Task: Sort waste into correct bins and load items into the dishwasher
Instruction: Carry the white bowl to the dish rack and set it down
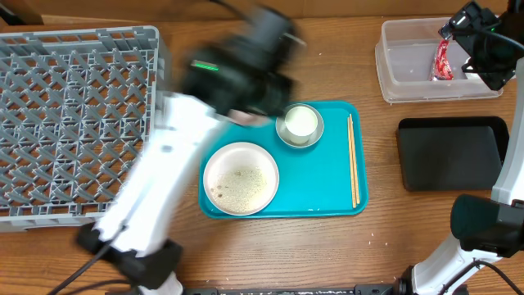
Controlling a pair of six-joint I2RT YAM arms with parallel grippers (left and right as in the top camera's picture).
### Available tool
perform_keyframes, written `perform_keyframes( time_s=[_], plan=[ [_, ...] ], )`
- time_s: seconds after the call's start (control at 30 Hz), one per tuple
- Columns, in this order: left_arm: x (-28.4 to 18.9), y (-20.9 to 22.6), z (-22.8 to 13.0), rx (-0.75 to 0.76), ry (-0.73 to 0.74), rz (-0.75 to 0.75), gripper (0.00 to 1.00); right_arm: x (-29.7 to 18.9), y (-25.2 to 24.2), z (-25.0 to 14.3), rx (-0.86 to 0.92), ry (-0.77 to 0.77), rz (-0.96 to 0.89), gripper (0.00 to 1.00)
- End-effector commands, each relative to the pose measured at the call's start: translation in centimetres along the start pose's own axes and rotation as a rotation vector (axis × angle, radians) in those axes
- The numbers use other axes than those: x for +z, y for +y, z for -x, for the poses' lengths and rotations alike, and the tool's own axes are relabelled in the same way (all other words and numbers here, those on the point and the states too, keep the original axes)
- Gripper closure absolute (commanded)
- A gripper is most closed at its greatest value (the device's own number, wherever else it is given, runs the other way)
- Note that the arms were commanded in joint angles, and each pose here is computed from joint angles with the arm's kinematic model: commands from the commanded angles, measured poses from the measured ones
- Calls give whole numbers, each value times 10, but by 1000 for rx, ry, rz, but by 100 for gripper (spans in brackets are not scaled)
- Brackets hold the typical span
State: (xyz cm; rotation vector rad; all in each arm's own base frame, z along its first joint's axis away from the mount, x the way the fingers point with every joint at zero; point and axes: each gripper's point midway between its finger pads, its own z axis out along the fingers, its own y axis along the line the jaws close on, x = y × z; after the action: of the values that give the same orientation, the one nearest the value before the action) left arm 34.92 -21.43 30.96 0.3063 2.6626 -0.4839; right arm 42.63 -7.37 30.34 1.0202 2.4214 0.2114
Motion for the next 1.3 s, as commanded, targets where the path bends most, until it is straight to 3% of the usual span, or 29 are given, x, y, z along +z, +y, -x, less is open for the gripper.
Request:
perform_keyframes(
  time_s=[0.0, 0.2, 0.37, 0.5, 0.9, 1.27],
  plan=[
    [-46, 42, 22, -78, -79, -230, 96, -3, 1, 3, 5, -10, 7, 0],
    [-103, 176, 55, -216, -343, -577, 96, -3, 1, 2, 5, -10, 7, 0],
    [-120, 272, 50, -335, -514, -699, 96, -3, 1, 2, 5, -10, 7, 0],
    [-119, 317, 43, -381, -618, -802, 96, -3, 1, 2, 5, -10, 7, 0],
    [-55, 385, 29, -443, -635, -829, 96, -3, 1, 2, 5, -10, 7, 0],
    [-52, 400, 37, -266, -708, -759, 96, -3, 1, 2, 5, -10, 7, 0]
  ],
)
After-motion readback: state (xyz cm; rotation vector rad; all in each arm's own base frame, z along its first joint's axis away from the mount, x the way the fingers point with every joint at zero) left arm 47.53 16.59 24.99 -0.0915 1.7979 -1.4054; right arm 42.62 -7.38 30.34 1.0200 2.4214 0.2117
